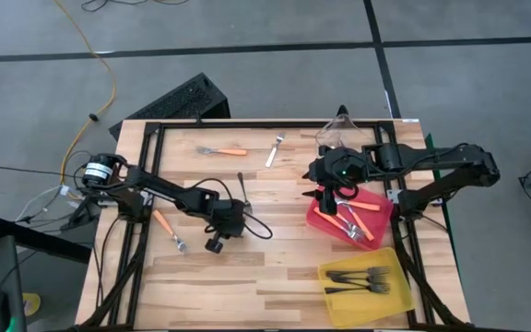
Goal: Sort silverware by color (type)
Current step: Put the black fork into the yellow bin
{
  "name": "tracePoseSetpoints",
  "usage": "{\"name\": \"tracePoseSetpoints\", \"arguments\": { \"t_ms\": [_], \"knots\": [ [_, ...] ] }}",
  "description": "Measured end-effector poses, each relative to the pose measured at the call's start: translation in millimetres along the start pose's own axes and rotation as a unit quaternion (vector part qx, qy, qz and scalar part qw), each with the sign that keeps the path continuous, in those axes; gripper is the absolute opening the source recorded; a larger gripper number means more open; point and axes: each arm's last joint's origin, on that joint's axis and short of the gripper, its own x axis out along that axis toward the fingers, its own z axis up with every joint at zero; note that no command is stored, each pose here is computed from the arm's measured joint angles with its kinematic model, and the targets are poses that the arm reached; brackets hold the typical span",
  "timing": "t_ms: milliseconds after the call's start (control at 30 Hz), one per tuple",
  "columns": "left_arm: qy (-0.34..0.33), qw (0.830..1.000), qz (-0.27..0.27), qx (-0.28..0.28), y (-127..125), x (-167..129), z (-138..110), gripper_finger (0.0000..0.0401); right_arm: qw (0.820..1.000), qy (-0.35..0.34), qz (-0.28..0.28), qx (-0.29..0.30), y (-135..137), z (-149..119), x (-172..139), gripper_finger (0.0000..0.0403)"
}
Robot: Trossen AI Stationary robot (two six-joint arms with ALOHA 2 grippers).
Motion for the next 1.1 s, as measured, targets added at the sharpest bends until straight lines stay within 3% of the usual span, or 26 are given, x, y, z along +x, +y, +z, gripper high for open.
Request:
{"name": "tracePoseSetpoints", "arguments": {
  "t_ms": [233, 367, 467, 633, 800, 967, 1100],
  "knots": [
    [-0.061, 0.996, 0.059, -0.002, -10.2, -16.6, 15.1, 0.0, 1.0, 0.0, 0.002, -0.003, 1.6, -0.1, -0.2, 0.0255],
    [-0.151, 0.984, 0.09, 0.015, -20.4, -37.9, 26.8, 0.0, 1.0, -0.001, 0.01, -0.012, 7.5, -0.4, -0.9, 0.0255],
    [-0.235, 0.966, 0.102, 0.021, -28.9, -59.1, 31.0, 0.0, 1.0, -0.002, 0.019, -0.02, 14.1, -0.7, -1.7, 0.0255],
    [-0.39, 0.909, 0.145, 0.023, -43.4, -97.1, 30.1, 0.0, 0.999, -0.02, 0.036, -0.033, 25.9, 1.7, -3.6, 0.0255],
    [-0.547, 0.821, 0.158, 0.035, -54.5, -130.7, 23.2, 0.0, 0.995, -0.073, 0.034, -0.053, 34.5, 10.0, -5.1, 0.0255],
    [-0.626, 0.757, 0.179, 0.06, -59.0, -138.6, 13.0, 0.0, 0.987, -0.133, 0.041, -0.075, 45.3, 24.3, 10.2, 0.0255],
    [-0.66, 0.717, 0.204, 0.093, -62.8, -138.7, 10.1, 0.0, 0.978, -0.177, 0.041, -0.106, 56.4, 36.4, 37.2, 0.0255]
  ]
}}
